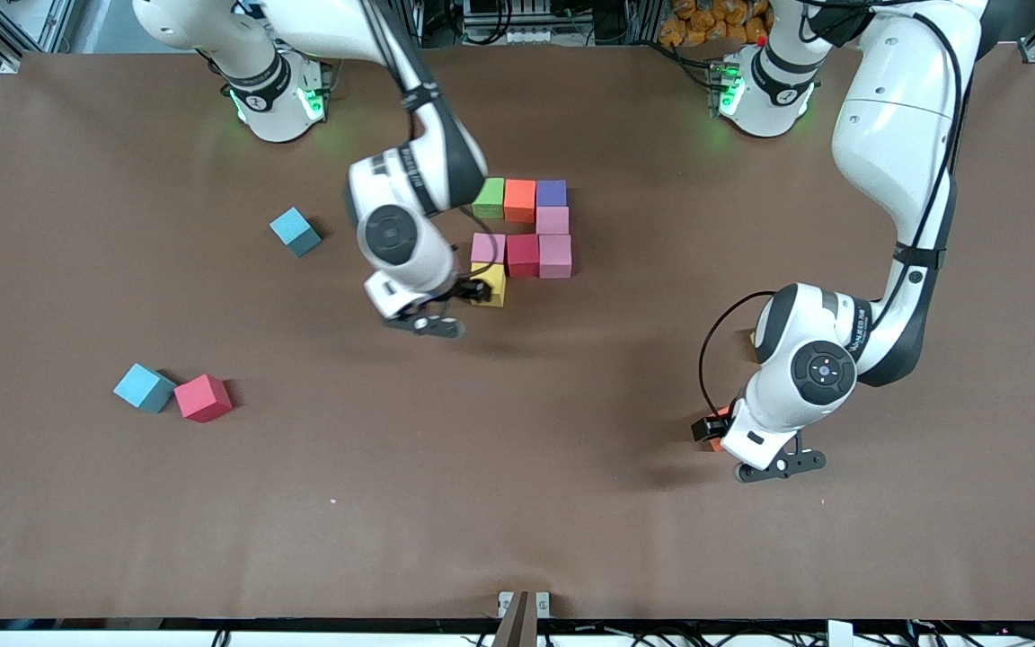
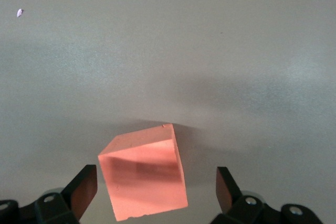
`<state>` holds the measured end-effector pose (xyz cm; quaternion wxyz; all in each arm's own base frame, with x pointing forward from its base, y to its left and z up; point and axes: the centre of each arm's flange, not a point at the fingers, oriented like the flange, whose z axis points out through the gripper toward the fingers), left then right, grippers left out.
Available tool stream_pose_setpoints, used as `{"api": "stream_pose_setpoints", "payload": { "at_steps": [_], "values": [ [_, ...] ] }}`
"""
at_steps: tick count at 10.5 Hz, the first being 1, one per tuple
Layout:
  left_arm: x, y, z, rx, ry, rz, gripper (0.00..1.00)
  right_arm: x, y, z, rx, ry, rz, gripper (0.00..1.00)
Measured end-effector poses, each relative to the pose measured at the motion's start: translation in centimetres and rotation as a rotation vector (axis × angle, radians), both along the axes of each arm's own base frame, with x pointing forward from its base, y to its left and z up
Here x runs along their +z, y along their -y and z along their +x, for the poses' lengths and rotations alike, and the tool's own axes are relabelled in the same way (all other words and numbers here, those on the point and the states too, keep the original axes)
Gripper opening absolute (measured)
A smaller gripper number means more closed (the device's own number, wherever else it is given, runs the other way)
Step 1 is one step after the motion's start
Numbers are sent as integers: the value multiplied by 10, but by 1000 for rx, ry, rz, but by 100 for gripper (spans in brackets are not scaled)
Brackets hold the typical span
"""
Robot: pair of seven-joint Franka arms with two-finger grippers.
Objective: Form number 2 with 11 blocks
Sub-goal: 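Grasp the orange cube with the left gripper while the right reaches pink, then carry orange to the column with the left gripper while the right grasps pink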
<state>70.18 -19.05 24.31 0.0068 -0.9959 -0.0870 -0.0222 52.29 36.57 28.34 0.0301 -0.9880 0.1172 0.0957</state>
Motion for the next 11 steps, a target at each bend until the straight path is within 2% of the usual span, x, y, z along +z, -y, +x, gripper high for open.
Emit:
{"api": "stream_pose_setpoints", "payload": {
  "at_steps": [2, 4, 7, 11],
  "values": [
    [-3, -11, 2, 14, -2, 13, 100, -1, 51, 17, 5, 3, -51, 100],
    [-11, -15, 2, 19, -13, 19, 100, -6, 113, 32, 81, 5, -68, 100],
    [-23, -17, 1, 22, -28, 23, 100, -2, 225, 66, 233, 23, -29, 100],
    [-40, -14, -3, 25, -54, 20, 100, -9, 363, 97, 454, 55, 7, 100]
  ]
}}
